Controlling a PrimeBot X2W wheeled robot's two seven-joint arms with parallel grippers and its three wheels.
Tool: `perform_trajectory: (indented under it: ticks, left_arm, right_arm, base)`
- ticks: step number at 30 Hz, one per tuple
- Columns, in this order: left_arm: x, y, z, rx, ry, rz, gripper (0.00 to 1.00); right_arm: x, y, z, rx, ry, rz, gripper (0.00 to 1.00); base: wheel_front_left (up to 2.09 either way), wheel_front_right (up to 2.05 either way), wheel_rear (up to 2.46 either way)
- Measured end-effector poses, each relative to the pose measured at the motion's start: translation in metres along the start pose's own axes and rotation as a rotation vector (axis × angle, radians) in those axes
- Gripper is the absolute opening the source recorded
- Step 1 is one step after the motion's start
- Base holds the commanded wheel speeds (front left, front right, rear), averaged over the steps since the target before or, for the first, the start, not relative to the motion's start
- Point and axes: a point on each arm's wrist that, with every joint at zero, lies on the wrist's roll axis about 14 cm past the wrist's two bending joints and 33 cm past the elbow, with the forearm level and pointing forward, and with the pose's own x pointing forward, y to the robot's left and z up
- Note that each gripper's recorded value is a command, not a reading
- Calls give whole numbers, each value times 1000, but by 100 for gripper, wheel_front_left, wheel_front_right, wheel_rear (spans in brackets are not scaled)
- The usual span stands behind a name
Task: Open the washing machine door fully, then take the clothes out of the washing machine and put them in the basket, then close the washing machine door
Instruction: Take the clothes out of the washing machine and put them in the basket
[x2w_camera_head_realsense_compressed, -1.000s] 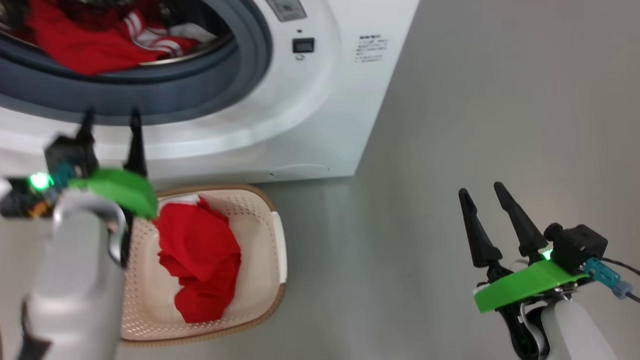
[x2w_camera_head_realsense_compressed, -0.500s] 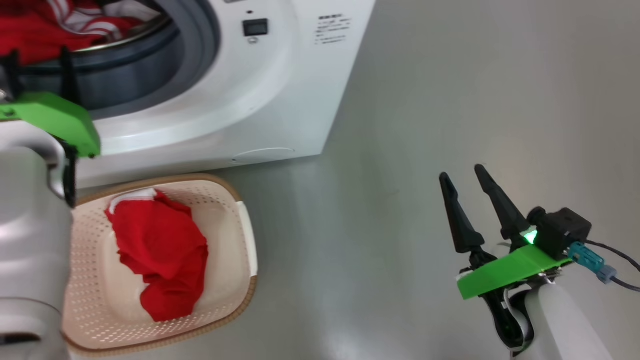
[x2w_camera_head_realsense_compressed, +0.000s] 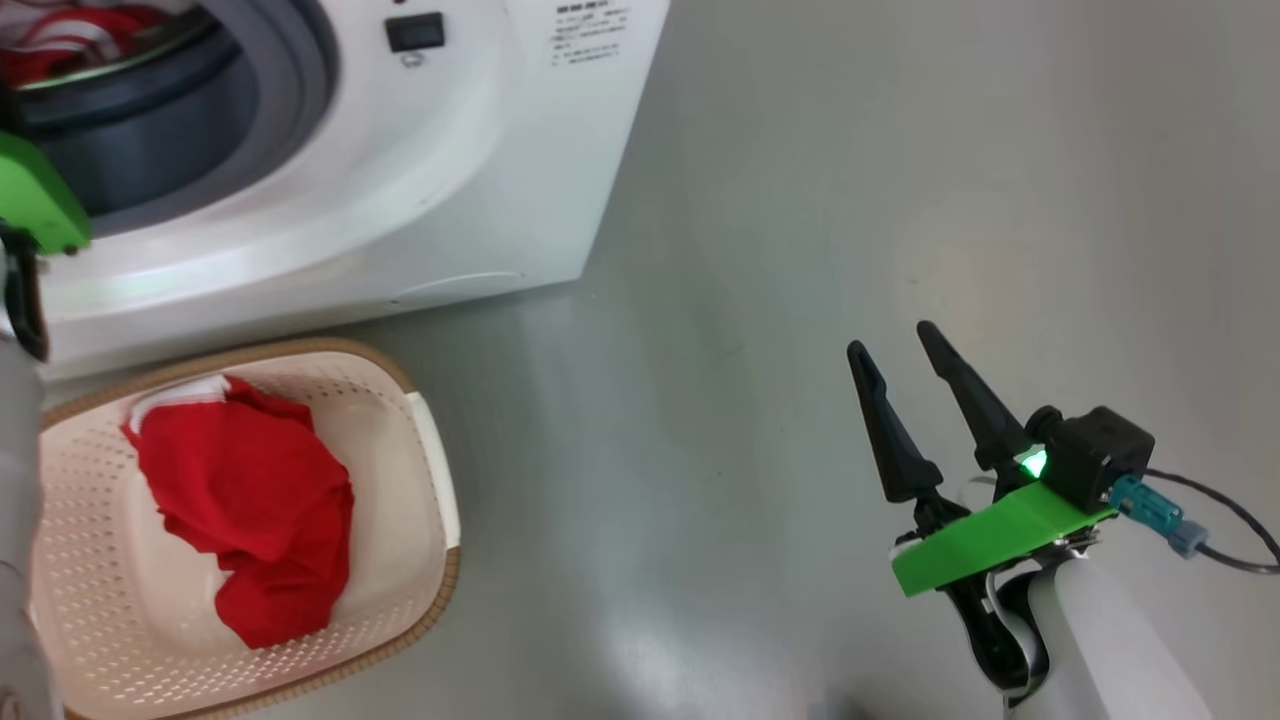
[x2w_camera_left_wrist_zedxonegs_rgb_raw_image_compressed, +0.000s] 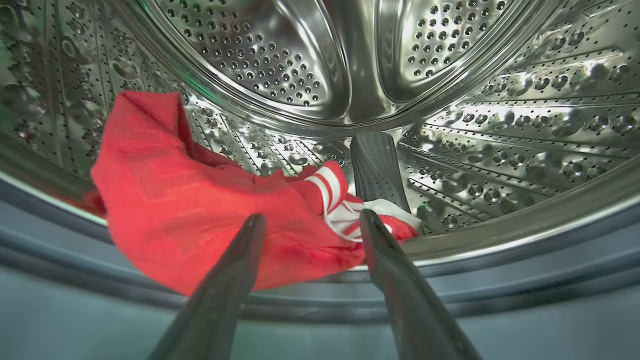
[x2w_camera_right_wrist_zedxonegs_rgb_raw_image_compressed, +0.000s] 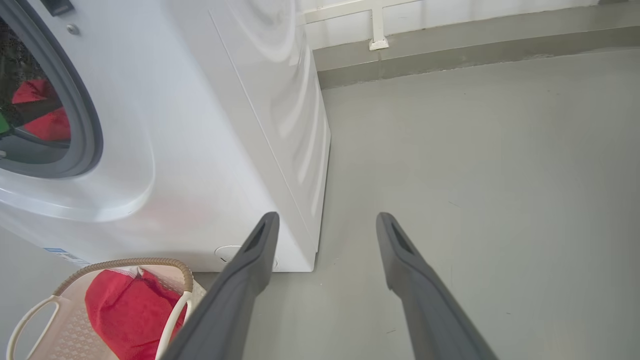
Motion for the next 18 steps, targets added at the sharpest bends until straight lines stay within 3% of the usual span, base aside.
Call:
perform_trajectory:
  ticks: [17, 18]
  left_arm:
    - [28, 0, -28, 9, 79, 59, 100]
    - [28, 1, -29, 10, 84, 64, 93]
  right_arm:
    - [1, -15, -3, -6, 9, -49, 100]
    - [1, -16, -3, -6, 10, -51, 100]
  base:
    - [0, 0, 0]
    - [0, 0, 0]
